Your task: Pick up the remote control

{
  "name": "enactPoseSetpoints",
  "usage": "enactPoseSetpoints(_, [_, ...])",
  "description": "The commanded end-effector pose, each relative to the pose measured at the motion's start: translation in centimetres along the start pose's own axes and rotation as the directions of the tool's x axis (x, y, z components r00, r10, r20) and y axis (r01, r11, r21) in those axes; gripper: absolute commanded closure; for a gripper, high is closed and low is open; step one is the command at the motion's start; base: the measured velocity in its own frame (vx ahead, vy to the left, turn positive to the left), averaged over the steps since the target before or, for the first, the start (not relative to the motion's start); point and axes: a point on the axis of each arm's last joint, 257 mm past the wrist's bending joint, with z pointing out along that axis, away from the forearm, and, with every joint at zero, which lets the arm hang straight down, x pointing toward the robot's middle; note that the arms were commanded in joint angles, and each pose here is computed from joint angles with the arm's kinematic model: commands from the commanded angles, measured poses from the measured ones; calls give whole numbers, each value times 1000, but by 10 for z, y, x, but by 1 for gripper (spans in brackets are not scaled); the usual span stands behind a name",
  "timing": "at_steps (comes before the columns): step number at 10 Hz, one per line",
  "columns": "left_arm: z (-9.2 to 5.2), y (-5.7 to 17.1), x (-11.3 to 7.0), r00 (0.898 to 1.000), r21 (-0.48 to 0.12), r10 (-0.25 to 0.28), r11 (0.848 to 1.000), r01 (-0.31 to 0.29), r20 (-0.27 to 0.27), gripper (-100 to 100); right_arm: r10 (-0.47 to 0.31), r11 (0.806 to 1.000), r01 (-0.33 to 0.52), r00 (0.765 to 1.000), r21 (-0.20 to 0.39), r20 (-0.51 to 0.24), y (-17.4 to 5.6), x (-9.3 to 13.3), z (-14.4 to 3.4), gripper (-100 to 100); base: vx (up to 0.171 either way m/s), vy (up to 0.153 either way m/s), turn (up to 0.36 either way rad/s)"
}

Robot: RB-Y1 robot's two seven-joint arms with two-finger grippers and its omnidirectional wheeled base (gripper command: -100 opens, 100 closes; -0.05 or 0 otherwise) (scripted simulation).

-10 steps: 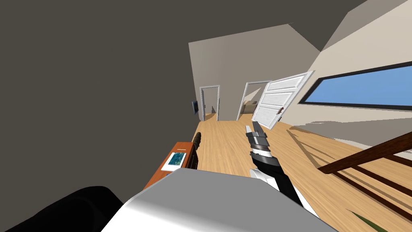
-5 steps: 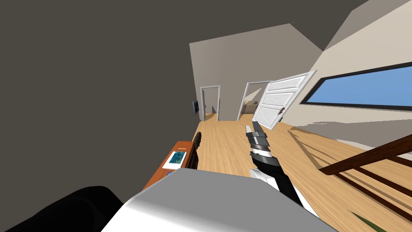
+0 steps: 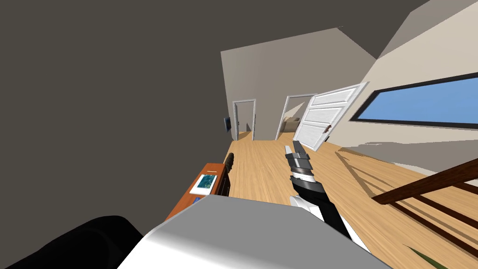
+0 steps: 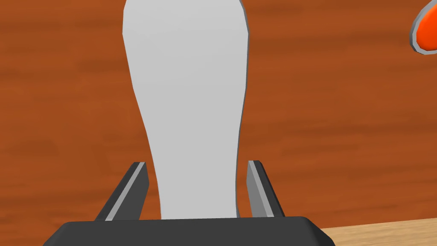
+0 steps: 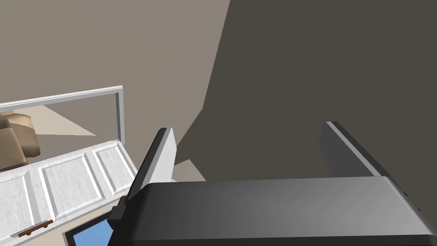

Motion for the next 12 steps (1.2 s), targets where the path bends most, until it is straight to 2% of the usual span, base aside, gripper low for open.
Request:
enactPoseSetpoints(1, [-3, 13, 2, 1000, -10, 7, 1000, -7, 7, 100, 0, 1000, 0, 1000, 0, 0, 0, 0, 0, 0, -22, -5, 62])
enactPoseSetpoints(3, [-3, 9, 4, 1000, 6, 18, 1000, -18, -1, 100, 0, 1000, 0, 1000, 0, 0, 0, 0, 0, 0, -20, -8, 13])
enactPoseSetpoints(4, [-3, 8, 4, 1000, 8, 3, 1000, -3, -3, 100, 0, 1000, 0, 1000, 0, 0, 0, 0, 0, 0, 0, 0, 0])
enactPoseSetpoints(5, [-6, 22, 6, 1000, -4, 20, 1000, -20, 3, 100, 0, 1000, 0, 1000, 0, 0, 0, 0, 0, 0, -25, -5, 63])
enactPoseSetpoints(7, [-6, 18, 9, 1000, 13, 14, 1000, -13, -8, 100, 0, 1000, 0, 1000, 0, 0, 0, 0, 0, 0, -20, -6, 9])
enactPoseSetpoints(8, [-9, 32, 10, 1000, -1, 25, 1000, -25, -2, 100, 0, 1000, 0, 1000, 0, 0, 0, 0, 0, 0, -25, -8, 82])
enactPoseSetpoints(11, [-9, 27, 14, 1000, 19, 20, 1000, -20, -18, 100, 0, 1000, 0, 1000, 0, 0, 0, 0, 0, 0, -13, -6, 0])
enactPoseSetpoints(12, [-12, 41, 17, 999, 8, 36, 999, -36, -16, 100, 0, 1000, 0, 1000, 0, 0, 0, 0, 0, 0, -22, -2, 62])
